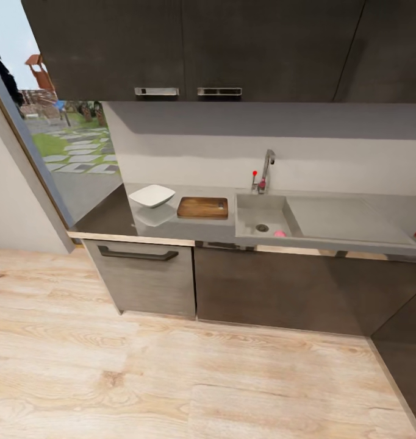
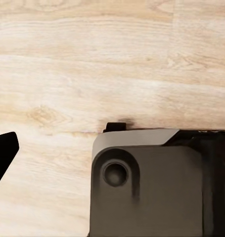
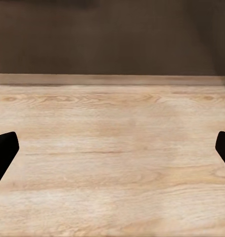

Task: In the kitchen, take the Vidalia onion out of the sink, dice it on the chopping board with the paring knife, put the diced onion into the bowl on the countertop, then place both the paring knife and the chopping board into the sink.

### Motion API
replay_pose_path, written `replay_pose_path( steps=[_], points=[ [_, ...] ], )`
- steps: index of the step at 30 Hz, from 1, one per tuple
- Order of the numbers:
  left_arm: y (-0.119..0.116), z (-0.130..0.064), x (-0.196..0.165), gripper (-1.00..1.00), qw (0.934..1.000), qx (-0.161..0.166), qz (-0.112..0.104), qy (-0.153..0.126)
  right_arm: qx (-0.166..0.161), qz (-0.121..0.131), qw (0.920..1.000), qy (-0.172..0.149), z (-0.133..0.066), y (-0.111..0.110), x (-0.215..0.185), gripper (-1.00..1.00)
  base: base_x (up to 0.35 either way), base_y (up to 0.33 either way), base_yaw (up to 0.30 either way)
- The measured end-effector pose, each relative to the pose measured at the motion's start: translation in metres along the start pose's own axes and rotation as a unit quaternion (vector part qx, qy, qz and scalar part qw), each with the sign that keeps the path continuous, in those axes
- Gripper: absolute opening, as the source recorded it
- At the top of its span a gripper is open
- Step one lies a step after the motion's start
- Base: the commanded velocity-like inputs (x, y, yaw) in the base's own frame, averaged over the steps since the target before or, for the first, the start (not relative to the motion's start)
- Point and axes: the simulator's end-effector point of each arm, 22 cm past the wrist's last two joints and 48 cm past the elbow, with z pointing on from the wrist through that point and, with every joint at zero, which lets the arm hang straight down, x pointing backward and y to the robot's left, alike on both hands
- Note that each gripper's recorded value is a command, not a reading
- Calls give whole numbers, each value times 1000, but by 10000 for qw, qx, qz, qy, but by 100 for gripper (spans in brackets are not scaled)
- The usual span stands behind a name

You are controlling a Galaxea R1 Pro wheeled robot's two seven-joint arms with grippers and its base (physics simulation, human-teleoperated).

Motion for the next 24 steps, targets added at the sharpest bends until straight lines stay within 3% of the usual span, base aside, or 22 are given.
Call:
replay_pose_path(
  steps=[10,18,24],
  points=[
    [6,1,-6,100,10000,-36,5,-83,6,20,10000,-75,2,0,-6,100,0,-2,0],
    [5,0,-10,100,9999,-31,-8,-136,16,31,9999,-133,3,-1,-10,100,67,-237,-111],
    [6,0,-14,100,9998,-38,-9,-188,10,39,9998,-171,4,0,-13,100,16,-53,-146]
  ],
)
